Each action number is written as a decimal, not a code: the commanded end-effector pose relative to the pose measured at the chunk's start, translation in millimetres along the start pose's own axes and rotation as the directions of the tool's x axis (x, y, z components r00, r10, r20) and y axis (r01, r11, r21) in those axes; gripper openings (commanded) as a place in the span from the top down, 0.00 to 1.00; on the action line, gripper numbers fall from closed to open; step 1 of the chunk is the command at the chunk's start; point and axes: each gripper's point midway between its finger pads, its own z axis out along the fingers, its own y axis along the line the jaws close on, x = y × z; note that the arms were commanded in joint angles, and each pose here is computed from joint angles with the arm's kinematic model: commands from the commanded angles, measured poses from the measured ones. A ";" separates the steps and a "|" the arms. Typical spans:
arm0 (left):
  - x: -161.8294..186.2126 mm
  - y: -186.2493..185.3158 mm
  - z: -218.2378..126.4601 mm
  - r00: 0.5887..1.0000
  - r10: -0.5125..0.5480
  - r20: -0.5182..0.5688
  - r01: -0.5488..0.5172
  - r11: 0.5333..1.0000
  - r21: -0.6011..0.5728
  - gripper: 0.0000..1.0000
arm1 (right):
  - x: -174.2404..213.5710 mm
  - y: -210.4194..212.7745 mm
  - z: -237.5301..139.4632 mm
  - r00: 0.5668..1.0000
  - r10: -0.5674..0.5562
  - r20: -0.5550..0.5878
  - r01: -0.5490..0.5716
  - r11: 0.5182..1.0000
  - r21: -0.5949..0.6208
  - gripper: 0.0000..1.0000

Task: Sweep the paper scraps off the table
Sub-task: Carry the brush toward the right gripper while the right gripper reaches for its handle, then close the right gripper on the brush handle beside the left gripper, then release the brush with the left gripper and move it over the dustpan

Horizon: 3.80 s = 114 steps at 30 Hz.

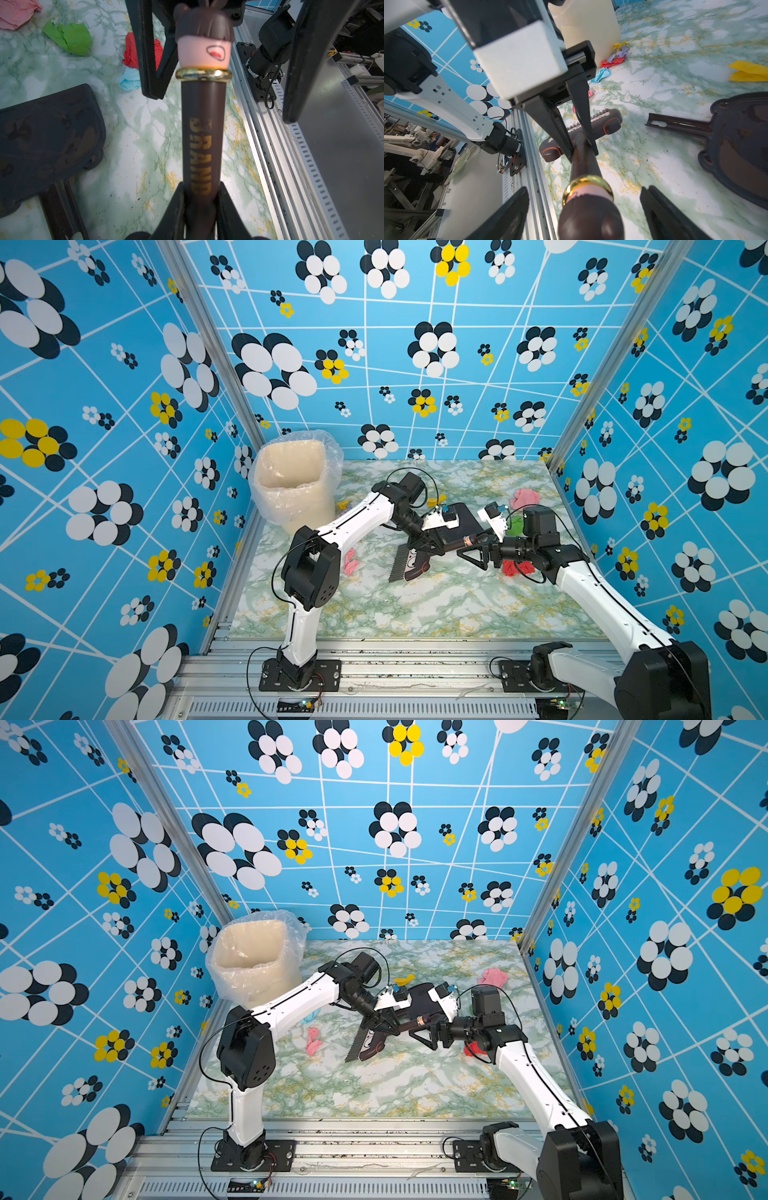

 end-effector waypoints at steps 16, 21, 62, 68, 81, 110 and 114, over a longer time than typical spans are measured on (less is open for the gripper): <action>-30.7 -20.5 -18.3 0.994 0.028 0.108 -0.035 0.997 0.063 1.00 | -18.5 23.3 -2.0 0.995 -0.090 0.031 0.092 0.994 -0.064 0.20; -30.2 -21.5 -17.6 0.994 0.021 0.109 -0.030 0.997 0.074 1.00 | -19.8 24.9 -0.8 0.992 -0.124 0.034 0.126 0.990 -0.067 0.23; -50.4 -28.6 -23.8 0.983 0.014 0.181 -0.041 0.989 0.143 1.00 | -33.7 27.2 6.0 0.969 -0.242 0.053 0.243 0.970 -0.011 0.54; -48.4 -26.6 -23.7 0.984 0.007 0.177 -0.033 0.990 0.141 1.00 | -31.4 27.2 6.4 0.968 -0.246 0.043 0.247 0.969 -0.012 0.62; -50.9 -25.5 -28.2 0.982 0.009 0.188 -0.035 0.990 0.134 1.00 | -26.7 27.0 7.7 0.971 -0.239 0.012 0.239 0.971 -0.027 1.00; -39.0 18.0 -79.9 0.957 -0.016 0.291 0.096 0.960 -0.263 0.08 | -39.0 20.8 -15.5 0.965 -0.260 0.044 0.249 0.954 0.166 1.00; -30.3 29.4 -96.6 0.947 -0.076 0.313 0.193 0.912 -0.362 0.03 | -45.7 10.5 -24.7 0.962 -0.266 0.059 0.241 0.932 0.269 1.00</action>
